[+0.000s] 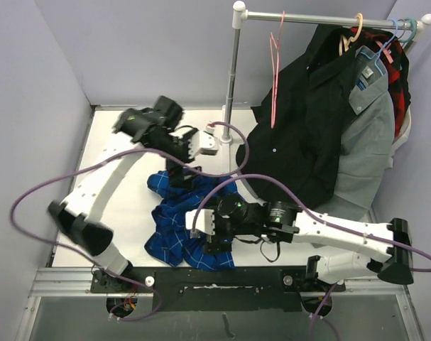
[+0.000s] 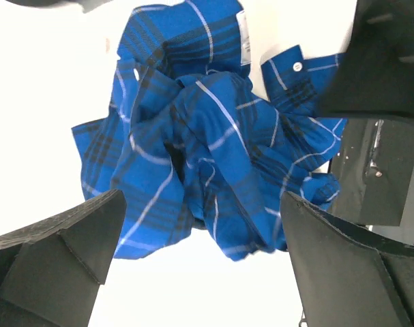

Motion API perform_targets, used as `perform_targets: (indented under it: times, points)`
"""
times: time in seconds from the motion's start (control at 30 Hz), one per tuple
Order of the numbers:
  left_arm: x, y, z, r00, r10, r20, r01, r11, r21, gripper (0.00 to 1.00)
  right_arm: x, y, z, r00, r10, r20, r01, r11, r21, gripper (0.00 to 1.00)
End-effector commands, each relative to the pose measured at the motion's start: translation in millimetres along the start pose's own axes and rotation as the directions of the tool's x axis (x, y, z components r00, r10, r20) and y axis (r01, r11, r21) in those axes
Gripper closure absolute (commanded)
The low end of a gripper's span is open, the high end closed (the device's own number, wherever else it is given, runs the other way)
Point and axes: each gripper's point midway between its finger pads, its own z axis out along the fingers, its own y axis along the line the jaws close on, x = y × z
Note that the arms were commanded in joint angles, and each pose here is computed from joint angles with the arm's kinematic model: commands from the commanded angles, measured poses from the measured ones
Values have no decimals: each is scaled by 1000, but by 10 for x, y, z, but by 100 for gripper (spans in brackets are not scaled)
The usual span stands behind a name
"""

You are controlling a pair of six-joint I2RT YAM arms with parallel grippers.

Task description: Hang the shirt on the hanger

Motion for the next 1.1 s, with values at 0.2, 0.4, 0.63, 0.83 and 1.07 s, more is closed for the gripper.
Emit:
perform_targets:
  times: [0.2,0.4,0.63,0.83,1.07]
  points:
    - [331,-346,-1689,881,-97,463,226,946,-232,2,-488,464,725,966,-157,207,200,958,-206,2]
    - [1047,-36,-2032,693,-277,665,531,821,-212,2,-538,781,1228,955,-187,232,242,941,-236,2]
    - [1416,-44,-2157,618,-300,726,643,725,-248,2,-445,853,1628,952,-208,226,259,939,-227,2]
    - [1524,-72,-2093,617,-326,717,663,706,-249,2,-255,674,1902,952,-249,177,271,956,-113,4]
    - [1674,-64,-2088,554,-371,745,723,658,-211,2,-196,383,1997,974,-189,127,193,981,-21,74]
